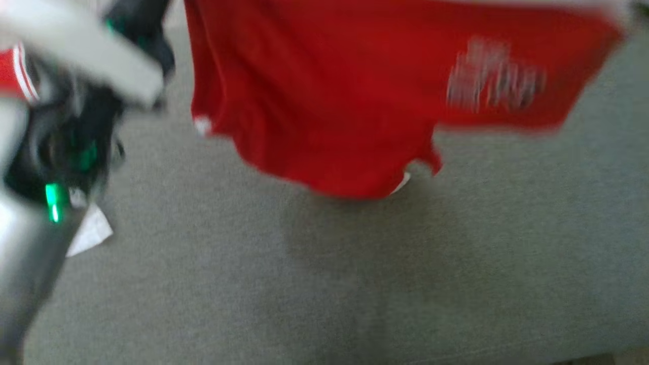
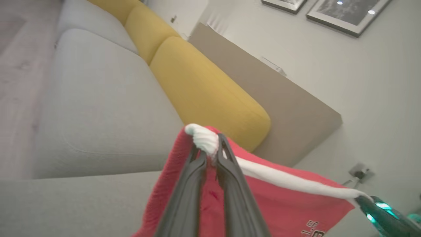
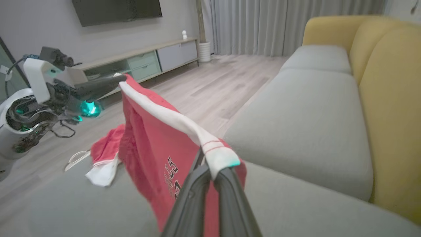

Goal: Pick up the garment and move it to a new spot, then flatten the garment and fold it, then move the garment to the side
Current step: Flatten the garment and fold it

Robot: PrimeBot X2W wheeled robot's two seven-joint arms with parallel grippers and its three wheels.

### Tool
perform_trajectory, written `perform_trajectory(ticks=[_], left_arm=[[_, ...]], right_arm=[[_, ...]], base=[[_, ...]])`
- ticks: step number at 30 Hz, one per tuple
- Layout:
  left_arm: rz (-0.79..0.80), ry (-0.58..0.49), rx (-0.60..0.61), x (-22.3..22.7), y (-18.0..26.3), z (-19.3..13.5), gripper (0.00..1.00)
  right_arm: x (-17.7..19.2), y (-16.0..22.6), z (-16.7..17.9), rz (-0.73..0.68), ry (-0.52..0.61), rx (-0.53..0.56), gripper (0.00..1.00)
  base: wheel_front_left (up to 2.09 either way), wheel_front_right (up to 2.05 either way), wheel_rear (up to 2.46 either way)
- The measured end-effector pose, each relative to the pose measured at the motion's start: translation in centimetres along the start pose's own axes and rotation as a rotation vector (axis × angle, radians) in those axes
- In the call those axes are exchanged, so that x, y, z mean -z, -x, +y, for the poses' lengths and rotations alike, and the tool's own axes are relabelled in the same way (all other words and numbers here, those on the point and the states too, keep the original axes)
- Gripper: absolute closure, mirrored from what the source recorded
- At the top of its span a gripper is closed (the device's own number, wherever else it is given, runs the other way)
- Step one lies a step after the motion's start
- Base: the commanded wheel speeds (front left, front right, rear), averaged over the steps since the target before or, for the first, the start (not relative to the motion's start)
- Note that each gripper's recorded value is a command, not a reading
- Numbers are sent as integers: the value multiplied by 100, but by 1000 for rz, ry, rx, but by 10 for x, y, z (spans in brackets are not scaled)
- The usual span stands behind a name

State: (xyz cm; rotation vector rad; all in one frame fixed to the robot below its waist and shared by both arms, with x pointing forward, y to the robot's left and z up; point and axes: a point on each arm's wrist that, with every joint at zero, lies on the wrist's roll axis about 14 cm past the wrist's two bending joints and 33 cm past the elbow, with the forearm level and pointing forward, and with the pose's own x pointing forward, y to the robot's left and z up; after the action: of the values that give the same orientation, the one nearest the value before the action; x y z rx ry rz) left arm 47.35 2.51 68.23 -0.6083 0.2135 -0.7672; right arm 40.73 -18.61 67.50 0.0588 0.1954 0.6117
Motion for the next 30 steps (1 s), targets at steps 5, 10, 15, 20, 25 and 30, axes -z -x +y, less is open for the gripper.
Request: perform_trajectory(ticks=[5, 10, 15, 20, 25, 30], left_arm=[[-84, -93, -121, -37, -50, 56, 100], [-267, -210, -188, -81, -87, 102, 100], [-445, -341, -184, -111, -108, 130, 100], [-437, -345, -170, -74, -121, 166, 100], [-292, -193, -188, 20, -103, 189, 100], [-160, -57, -158, 102, -59, 167, 100]], right_arm=[[-50, -99, -30, -161, 130, 68, 100], [-92, -183, -54, -330, 221, 158, 100], [-95, -235, -78, -451, 274, 219, 100], [-38, -277, -84, -401, 253, 183, 100], [66, -276, -55, -189, 184, 53, 100], [134, -219, -36, 0, 161, -40, 100]], base=[[0, 0, 0], [0, 0, 0], [0, 0, 0], [0, 0, 0], [0, 0, 0], [0, 0, 0]])
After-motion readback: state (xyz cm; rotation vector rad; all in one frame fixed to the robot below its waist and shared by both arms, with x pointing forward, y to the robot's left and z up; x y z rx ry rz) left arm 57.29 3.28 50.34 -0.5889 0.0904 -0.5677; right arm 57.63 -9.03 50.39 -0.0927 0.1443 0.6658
